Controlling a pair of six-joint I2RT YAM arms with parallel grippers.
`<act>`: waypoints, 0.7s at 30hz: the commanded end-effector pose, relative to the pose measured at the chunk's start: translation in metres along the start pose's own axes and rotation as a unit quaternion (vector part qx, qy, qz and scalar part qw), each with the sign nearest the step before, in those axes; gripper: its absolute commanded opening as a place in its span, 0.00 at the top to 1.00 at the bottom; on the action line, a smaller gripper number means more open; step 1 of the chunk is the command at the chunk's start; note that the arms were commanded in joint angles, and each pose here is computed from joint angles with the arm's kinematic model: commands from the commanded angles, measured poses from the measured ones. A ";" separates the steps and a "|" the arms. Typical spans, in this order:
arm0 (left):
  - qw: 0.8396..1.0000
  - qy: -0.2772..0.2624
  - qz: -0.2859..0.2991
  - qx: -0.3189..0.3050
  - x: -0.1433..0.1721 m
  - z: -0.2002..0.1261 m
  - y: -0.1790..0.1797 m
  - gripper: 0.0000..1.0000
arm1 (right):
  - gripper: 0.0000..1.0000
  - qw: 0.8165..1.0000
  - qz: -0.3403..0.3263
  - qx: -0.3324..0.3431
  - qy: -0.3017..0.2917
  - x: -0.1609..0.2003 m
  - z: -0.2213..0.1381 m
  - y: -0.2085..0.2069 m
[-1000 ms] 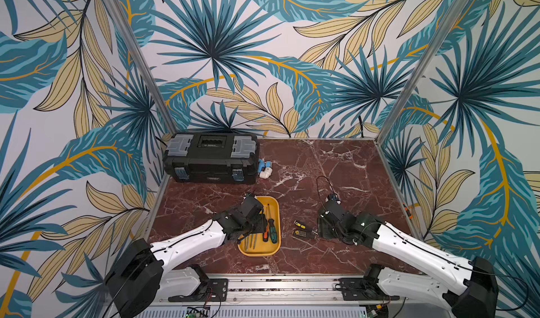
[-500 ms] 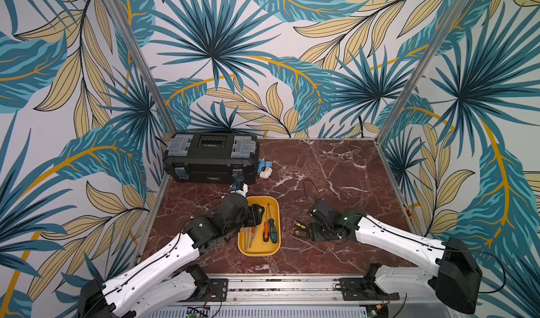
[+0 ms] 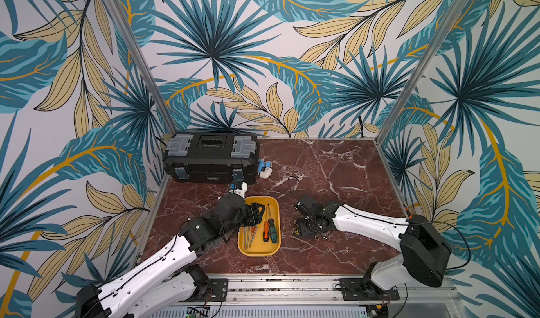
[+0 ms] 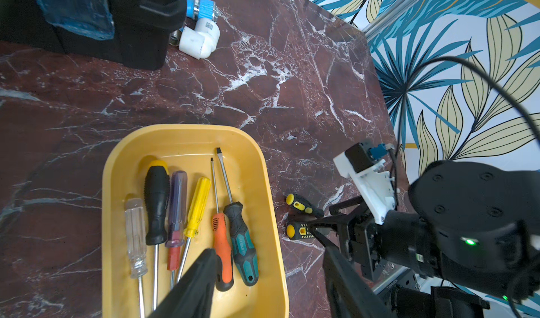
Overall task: Put the screwdriver on the desktop into the storage box
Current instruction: Pick up the screwdriver from the center of the board.
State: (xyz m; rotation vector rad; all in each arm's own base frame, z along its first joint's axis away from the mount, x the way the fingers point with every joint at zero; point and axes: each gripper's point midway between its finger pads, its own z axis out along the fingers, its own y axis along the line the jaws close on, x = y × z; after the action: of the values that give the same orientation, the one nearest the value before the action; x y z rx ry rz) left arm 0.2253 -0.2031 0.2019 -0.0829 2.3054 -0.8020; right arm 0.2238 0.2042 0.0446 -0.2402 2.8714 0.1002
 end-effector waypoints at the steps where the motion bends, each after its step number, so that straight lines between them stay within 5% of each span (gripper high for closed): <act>1: 1.000 -0.004 0.002 0.019 -0.002 -0.001 -0.007 0.38 | 0.33 1.000 0.001 0.009 0.006 -0.008 0.007 -0.005; 14: 1.000 -0.005 0.004 0.031 -0.002 0.002 -0.012 0.38 | 0.35 0.999 0.037 0.019 0.029 -0.010 0.022 -0.038; 21: 0.999 -0.004 0.002 0.039 -0.003 0.003 -0.015 0.38 | 0.45 0.997 0.059 -0.003 0.041 0.002 0.034 -0.036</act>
State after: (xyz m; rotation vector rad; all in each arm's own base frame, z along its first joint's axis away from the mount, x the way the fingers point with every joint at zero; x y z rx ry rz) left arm 0.2264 -0.2131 0.2110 -0.0603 2.2736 -0.8706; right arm 0.2418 0.1732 0.0178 -0.1040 2.9464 0.1092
